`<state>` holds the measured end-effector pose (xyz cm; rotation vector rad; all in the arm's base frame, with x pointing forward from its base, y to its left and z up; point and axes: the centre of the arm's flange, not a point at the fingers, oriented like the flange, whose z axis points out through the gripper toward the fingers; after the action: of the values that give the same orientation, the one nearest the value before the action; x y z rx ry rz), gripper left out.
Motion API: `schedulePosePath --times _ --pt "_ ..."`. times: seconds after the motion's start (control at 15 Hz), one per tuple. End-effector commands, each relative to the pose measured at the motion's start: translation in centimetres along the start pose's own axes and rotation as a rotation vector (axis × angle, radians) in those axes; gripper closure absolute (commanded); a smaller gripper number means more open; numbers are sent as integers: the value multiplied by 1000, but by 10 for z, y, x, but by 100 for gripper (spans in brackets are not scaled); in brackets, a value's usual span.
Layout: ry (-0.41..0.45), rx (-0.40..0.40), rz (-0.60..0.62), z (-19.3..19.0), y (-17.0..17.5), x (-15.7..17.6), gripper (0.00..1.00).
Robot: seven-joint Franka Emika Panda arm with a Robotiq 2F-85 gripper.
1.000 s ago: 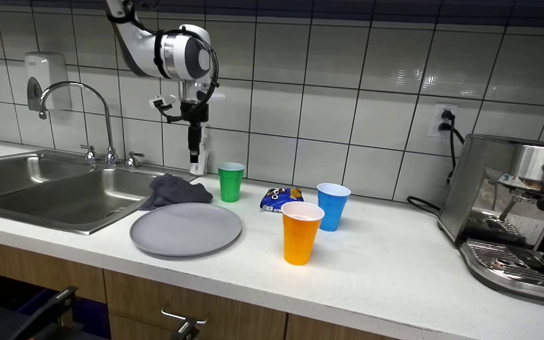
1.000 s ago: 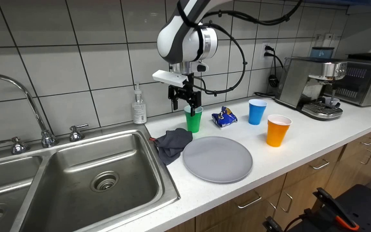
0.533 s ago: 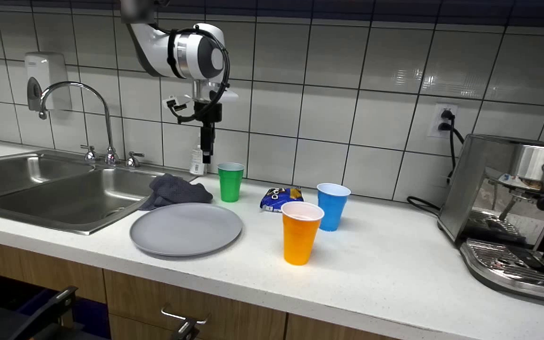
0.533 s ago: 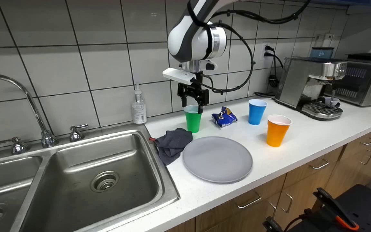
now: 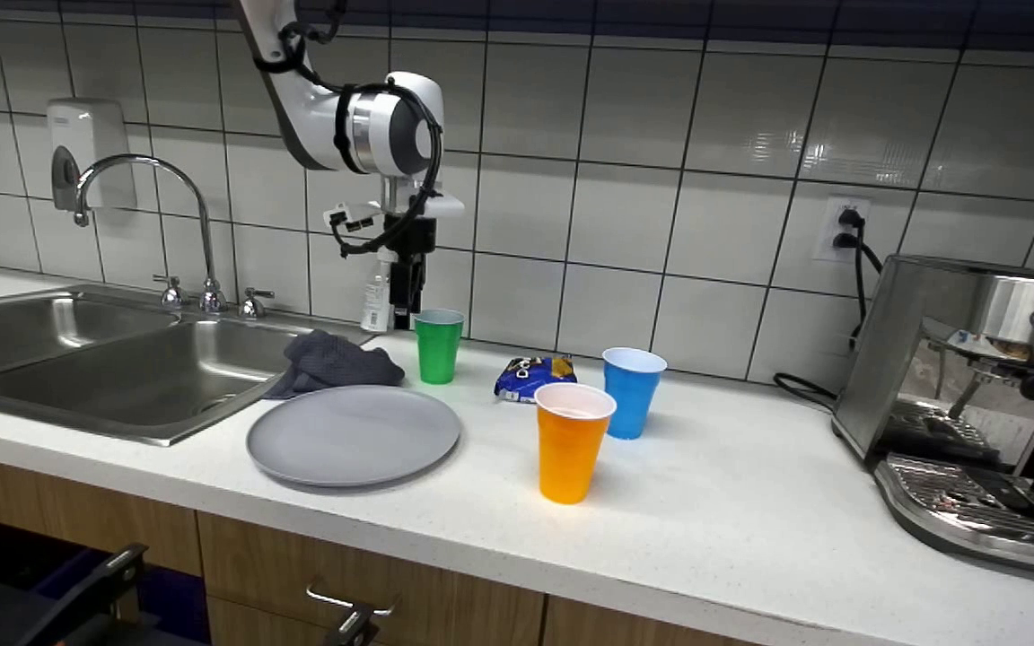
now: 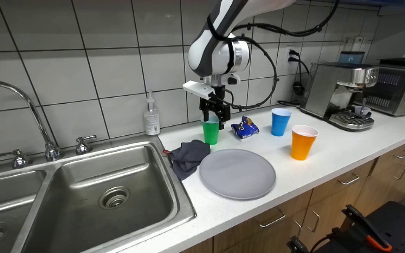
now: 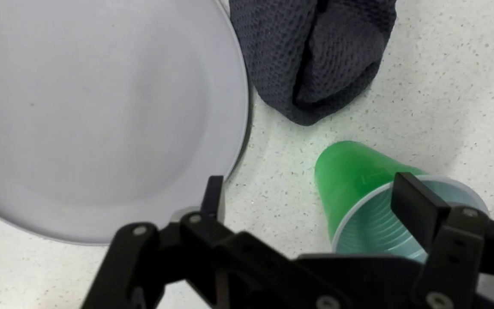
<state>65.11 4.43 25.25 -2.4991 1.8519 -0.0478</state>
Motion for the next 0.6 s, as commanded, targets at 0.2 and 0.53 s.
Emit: schedulePosePath --times 0.2,0.53 --pt "-14 25 109 11 -27 16 0" --pt "-22 56 127 -23 -19 31 0"
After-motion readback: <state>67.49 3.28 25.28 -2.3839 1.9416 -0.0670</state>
